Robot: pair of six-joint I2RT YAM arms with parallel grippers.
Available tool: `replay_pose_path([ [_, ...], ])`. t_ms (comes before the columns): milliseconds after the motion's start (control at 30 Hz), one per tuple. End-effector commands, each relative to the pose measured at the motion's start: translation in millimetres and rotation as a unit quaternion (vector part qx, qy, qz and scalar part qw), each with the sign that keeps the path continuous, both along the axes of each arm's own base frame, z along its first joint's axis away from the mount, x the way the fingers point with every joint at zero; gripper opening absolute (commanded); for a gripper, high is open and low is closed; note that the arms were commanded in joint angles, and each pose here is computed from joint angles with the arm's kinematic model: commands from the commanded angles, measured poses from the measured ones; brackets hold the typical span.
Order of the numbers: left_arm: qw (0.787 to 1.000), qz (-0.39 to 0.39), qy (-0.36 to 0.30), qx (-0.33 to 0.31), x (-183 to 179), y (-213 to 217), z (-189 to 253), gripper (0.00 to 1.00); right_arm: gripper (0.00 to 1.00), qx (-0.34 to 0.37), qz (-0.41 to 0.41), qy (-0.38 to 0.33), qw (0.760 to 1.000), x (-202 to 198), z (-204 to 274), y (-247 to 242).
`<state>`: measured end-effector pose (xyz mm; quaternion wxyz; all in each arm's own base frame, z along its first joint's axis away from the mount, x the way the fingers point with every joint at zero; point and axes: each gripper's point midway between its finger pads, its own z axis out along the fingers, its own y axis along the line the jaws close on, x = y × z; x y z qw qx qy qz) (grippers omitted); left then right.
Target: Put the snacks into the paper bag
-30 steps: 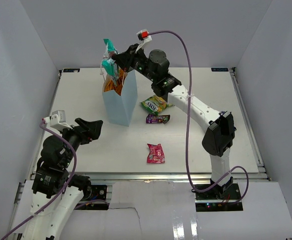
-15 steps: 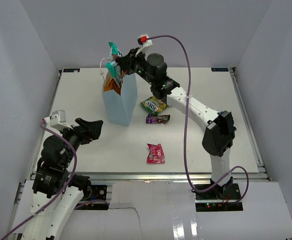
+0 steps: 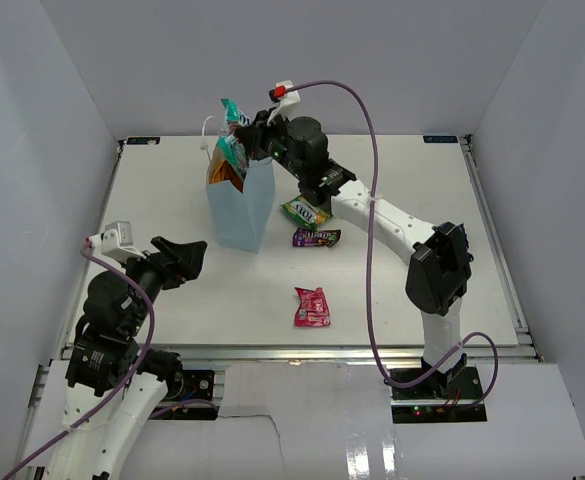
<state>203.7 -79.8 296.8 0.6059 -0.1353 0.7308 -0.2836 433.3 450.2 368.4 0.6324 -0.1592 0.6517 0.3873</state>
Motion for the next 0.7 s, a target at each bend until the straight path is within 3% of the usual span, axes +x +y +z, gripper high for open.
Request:
replay_pose_path([
  [0, 1.0, -0.003, -0.006, 0.0, 0.2, -1.2, 0.7, 0.98, 0.11, 0.047, -0.008, -0.065, 0.997, -20.4, 66.0, -13.7],
  [167, 1.0, -0.004, -0.008, -0.002, -1.4, -1.1, 1.5, 0.98, 0.2, 0.042, -0.007, -0.056, 0.998, -23.2, 59.8, -14.0],
  [400, 1.0, -0.003, -0.011, -0.002, -3.2, -0.3, 3.2, 0.98, 0.44, 0.033, -0.005, -0.05, 0.998, -25.7, 51.3, -15.6],
  [533, 1.0, -0.002, -0.012, -0.003, -3.9, 0.3, 3.7, 0.98, 0.52, 0.027, 0.018, -0.072, 0.997, -36.3, 61.9, -15.2],
  [567, 1.0, -0.003, -0.013, -0.002, -4.6, 0.2, 4.3, 0.98, 0.55, 0.025, 0.035, -0.092, 0.995, -43.2, 73.5, -14.8],
  [633, 1.0, -0.004, -0.014, -0.001, -4.5, 0.1, 4.6, 0.98, 0.71, -0.014, 0.162, -0.178, 0.97, -81.2, 88.6, -3.7],
  [667, 1.0, -0.006, -0.015, -0.001, -5.2, -0.6, 5.5, 0.98, 0.74, -0.022, 0.279, -0.231, 0.932, -122.9, 102.5, 0.1],
])
